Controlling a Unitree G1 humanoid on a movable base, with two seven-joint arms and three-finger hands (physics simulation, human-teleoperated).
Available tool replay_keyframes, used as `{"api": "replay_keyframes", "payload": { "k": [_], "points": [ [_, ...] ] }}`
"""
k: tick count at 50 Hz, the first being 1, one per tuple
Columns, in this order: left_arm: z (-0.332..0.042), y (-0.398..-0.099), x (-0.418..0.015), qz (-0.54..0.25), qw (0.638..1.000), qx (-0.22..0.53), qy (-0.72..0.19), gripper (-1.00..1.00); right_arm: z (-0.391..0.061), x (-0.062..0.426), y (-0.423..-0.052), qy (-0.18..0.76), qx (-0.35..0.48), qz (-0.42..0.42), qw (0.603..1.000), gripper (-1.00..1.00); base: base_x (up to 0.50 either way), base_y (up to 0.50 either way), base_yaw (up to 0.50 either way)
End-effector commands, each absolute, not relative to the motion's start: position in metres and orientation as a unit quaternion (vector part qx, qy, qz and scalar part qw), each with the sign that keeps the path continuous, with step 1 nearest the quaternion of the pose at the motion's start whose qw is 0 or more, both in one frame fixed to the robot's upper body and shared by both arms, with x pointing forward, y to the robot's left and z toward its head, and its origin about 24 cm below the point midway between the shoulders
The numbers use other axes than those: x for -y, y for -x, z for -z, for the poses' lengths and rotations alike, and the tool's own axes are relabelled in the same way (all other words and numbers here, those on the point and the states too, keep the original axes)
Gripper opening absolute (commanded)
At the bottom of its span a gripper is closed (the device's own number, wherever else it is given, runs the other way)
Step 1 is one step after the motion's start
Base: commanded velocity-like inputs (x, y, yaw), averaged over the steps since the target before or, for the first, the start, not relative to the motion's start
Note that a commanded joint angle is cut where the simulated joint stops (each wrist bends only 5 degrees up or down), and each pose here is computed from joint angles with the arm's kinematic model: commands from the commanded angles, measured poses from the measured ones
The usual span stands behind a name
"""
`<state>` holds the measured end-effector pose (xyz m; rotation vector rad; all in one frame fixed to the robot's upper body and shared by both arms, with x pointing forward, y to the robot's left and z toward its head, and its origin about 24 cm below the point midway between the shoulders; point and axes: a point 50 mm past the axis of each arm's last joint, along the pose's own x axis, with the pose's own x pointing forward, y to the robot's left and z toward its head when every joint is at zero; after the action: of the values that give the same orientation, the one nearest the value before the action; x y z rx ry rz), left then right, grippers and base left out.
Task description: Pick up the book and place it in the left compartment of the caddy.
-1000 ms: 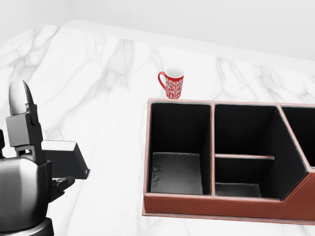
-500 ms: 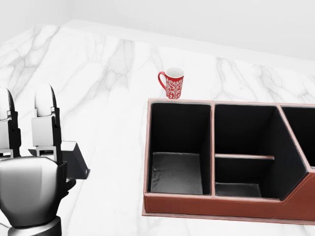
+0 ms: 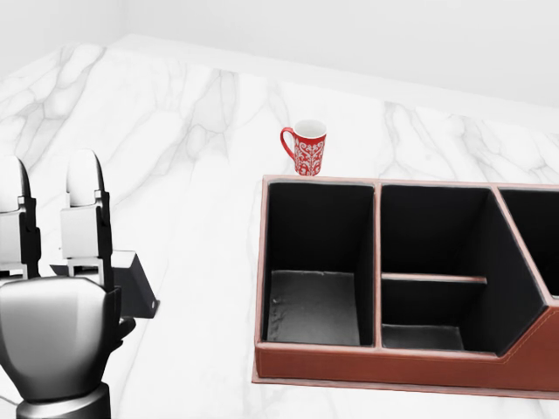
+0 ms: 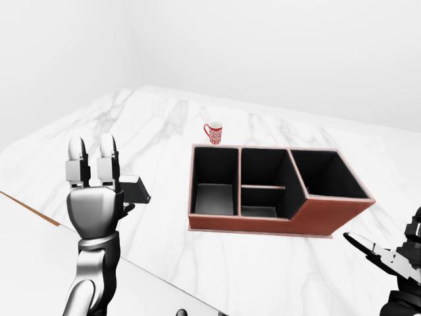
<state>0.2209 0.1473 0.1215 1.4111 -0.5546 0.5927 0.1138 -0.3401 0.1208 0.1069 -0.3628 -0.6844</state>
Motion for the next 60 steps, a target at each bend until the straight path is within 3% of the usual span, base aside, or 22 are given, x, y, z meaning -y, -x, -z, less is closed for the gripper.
{"api": "replay_keyframes", "payload": {
  "k": [1, 2, 4, 28, 33, 42, 60],
  "points": [
    [-0.127, -0.223, -0.146, -0.255, 0.689, 0.242, -0.633, 1.0, -0.12, 0.34, -0.114, -0.053, 0.175, 0.332, 0.926, 1.0, 0.0, 0.0, 0.0],
    [-0.127, -0.223, -0.147, -0.248, 0.702, 0.234, -0.625, 1.0, -0.119, 0.34, -0.114, -0.05, 0.172, 0.333, 0.926, 1.0, 0.0, 0.0, 0.0],
    [-0.129, -0.223, -0.146, -0.249, 0.689, 0.237, -0.638, 1.0, -0.119, 0.34, -0.115, -0.051, 0.173, 0.332, 0.926, 1.0, 0.0, 0.0, 0.0],
    [-0.107, -0.249, -0.148, -0.185, 0.679, 0.179, -0.688, 1.0, -0.116, 0.34, -0.115, -0.055, 0.166, 0.329, 0.928, 1.0, 0.0, 0.0, 0.0],
    [-0.104, -0.254, -0.15, -0.175, 0.701, 0.165, -0.671, 1.0, -0.112, 0.341, -0.117, -0.058, 0.157, 0.328, 0.93, 1.0, 0.0, 0.0, 0.0],
    [-0.096, -0.263, -0.146, -0.14, 0.675, 0.148, -0.709, 1.0, -0.114, 0.342, -0.116, -0.054, 0.161, 0.331, 0.928, 1.0, 0.0, 0.0, 0.0],
    [-0.078, -0.286, -0.159, -0.125, 0.688, 0.115, -0.706, 1.0, -0.113, 0.342, -0.115, -0.051, 0.158, 0.333, 0.928, 1.0, 0.0, 0.0, 0.0]
  ]
}}
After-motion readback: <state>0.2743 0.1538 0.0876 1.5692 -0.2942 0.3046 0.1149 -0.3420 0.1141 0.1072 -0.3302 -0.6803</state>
